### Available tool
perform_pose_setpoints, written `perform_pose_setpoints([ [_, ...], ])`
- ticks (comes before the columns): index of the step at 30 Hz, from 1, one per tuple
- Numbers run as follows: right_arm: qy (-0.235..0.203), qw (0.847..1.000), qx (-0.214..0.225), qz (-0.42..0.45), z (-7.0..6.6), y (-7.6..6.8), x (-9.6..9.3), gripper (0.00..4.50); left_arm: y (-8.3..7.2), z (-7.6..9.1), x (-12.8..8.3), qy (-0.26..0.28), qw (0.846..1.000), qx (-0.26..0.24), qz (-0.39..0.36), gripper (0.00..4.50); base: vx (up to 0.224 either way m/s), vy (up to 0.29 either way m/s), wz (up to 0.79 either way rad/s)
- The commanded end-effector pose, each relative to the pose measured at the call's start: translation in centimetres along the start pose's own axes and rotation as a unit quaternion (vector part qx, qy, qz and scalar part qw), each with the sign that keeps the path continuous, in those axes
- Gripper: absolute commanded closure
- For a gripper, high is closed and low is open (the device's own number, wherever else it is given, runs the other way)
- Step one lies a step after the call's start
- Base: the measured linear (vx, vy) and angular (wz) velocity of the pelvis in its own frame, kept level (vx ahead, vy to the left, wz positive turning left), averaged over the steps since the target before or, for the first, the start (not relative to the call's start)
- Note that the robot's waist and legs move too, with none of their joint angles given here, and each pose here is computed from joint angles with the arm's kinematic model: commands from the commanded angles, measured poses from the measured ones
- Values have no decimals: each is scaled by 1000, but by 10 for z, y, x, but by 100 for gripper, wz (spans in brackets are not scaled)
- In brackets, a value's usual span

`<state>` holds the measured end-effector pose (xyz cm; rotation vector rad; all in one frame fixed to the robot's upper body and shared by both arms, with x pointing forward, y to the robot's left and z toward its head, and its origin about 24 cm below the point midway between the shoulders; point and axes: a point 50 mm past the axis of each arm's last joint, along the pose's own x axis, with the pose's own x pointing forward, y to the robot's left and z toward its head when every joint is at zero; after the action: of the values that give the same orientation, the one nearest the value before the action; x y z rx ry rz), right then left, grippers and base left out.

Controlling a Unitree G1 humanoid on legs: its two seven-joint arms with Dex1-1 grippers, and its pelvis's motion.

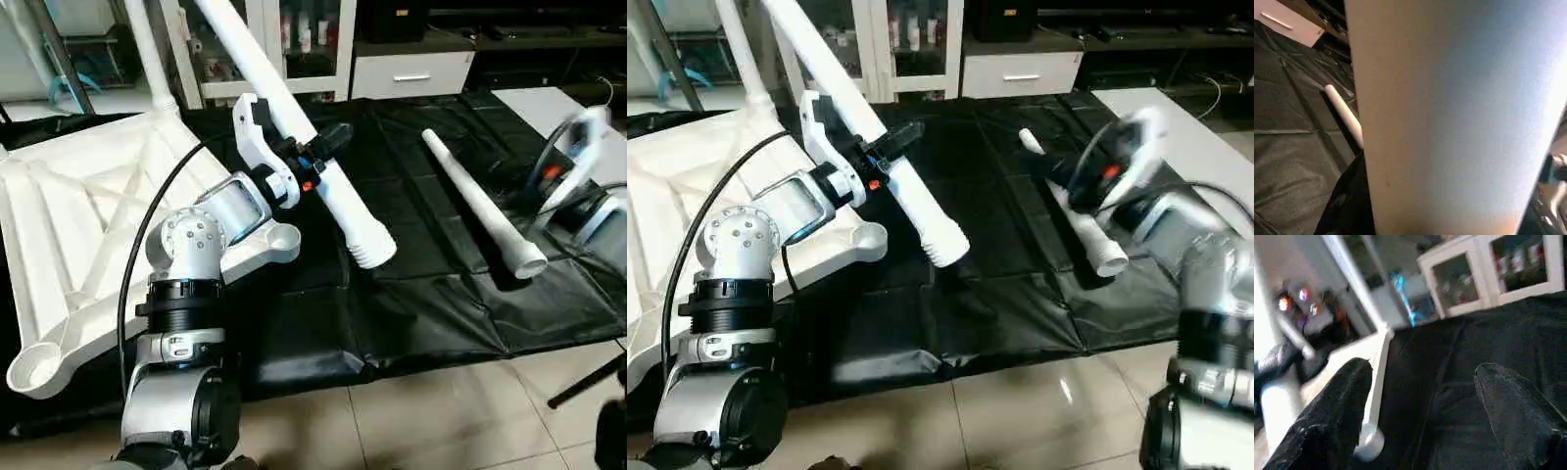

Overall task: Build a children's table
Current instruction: Pick table leg

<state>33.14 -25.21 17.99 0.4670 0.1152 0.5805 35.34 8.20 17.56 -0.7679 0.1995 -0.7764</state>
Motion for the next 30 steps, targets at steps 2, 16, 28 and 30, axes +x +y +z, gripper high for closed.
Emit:
perform_pose_setpoints([
  [2, 4, 1000, 5, -2, 1, -5, -6, 89, -6, 1, -3, 2, 1000, 9, -21, 268, 0, 0, 0],
  [16, 55, 993, 3, 103, -18, 18, 0, 89, -39, 4, -18, -5, 979, 21, -204, 268, 0, 0, 0],
  [28, 79, 982, -7, 171, -24, 37, -3, 89, -49, -6, -40, 45, 925, 15, -378, 268, 0, 0, 0],
  [30, 83, 980, -8, 179, -25, 40, -4, 89, -48, -6, -39, 50, 925, 19, -376, 268, 0, 0, 0],
])
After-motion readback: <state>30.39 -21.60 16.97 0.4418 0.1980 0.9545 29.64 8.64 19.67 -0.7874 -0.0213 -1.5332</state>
